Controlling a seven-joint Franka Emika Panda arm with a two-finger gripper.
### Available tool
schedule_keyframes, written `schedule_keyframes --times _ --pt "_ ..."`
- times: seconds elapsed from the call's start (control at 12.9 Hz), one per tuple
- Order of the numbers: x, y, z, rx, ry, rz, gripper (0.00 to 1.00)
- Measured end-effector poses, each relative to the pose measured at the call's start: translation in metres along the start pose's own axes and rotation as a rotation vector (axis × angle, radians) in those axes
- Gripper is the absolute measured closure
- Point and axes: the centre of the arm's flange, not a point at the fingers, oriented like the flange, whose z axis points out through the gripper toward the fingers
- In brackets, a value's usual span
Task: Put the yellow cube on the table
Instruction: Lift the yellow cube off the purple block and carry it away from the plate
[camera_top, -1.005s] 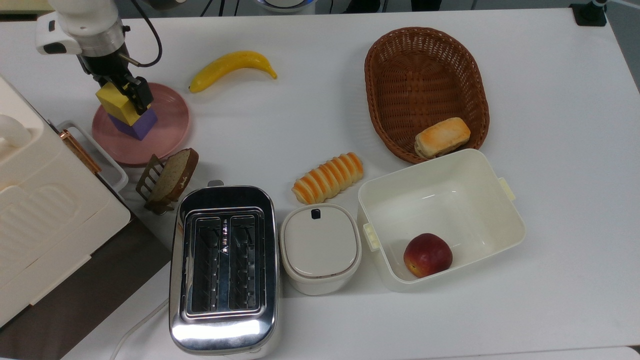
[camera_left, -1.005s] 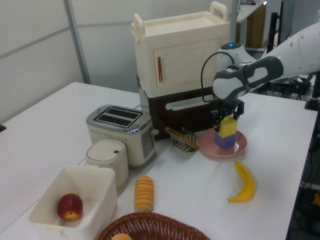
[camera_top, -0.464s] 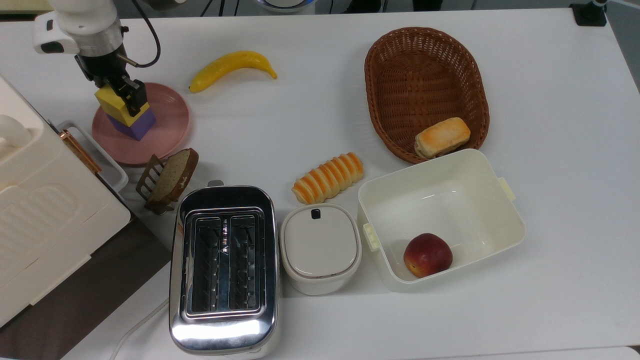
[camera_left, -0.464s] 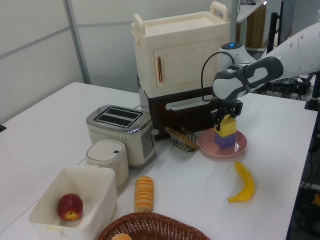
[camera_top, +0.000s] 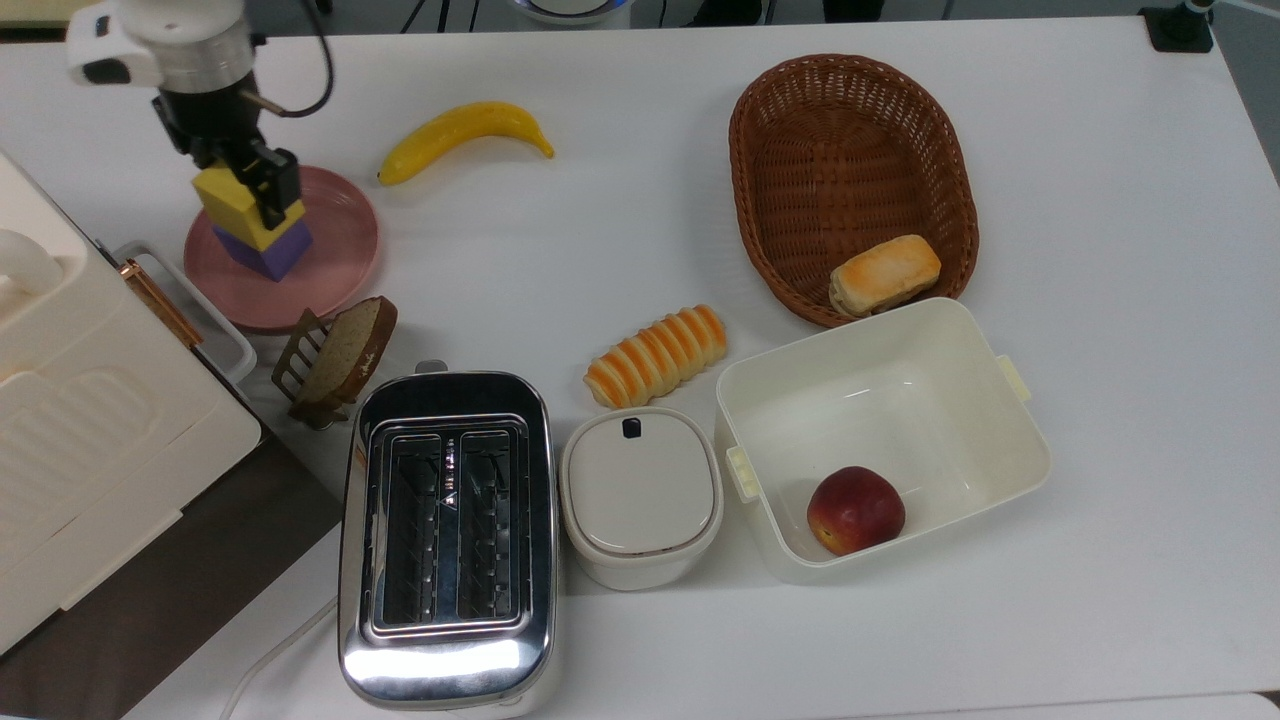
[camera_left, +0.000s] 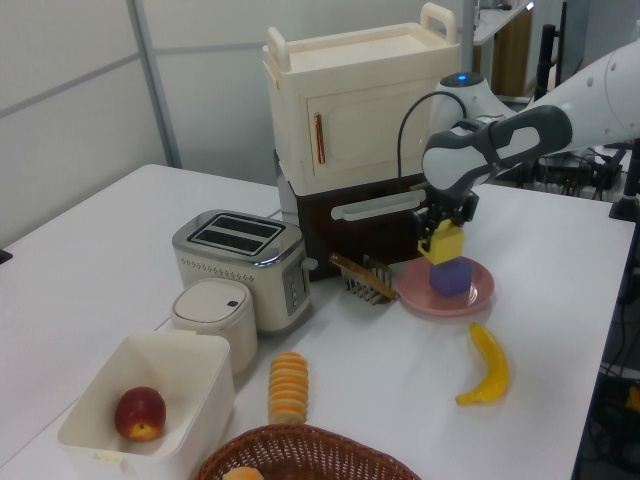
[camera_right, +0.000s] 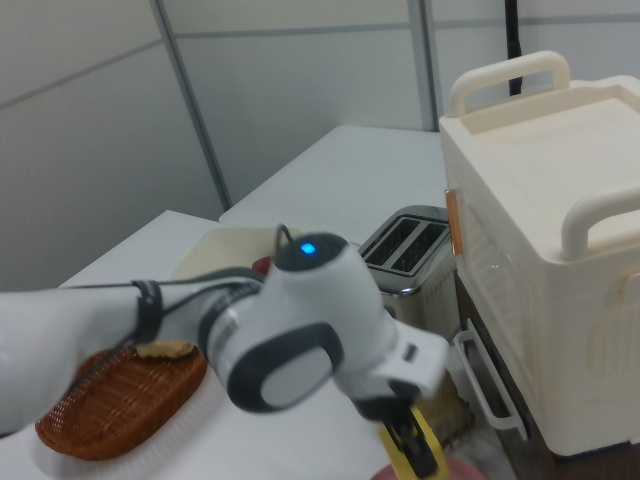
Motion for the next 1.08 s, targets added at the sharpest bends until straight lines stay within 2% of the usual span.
schedule_keyframes --times 0.23,0.46,0.62,0.77,1.08 --pt "-0.011 -0.056 -0.016 0.029 0.019 -0.028 0.36" --pt "-0.042 -0.143 -0.022 0.056 0.002 -0.140 0.36" --pt "-0.075 -0.205 -0.027 0.071 -0.025 -0.249 0.36" --pt "-0.103 -0.244 -0.030 0.071 -0.058 -0.331 0.36" --pt "-0.140 -0.274 -0.011 0.021 -0.150 -0.422 0.36"
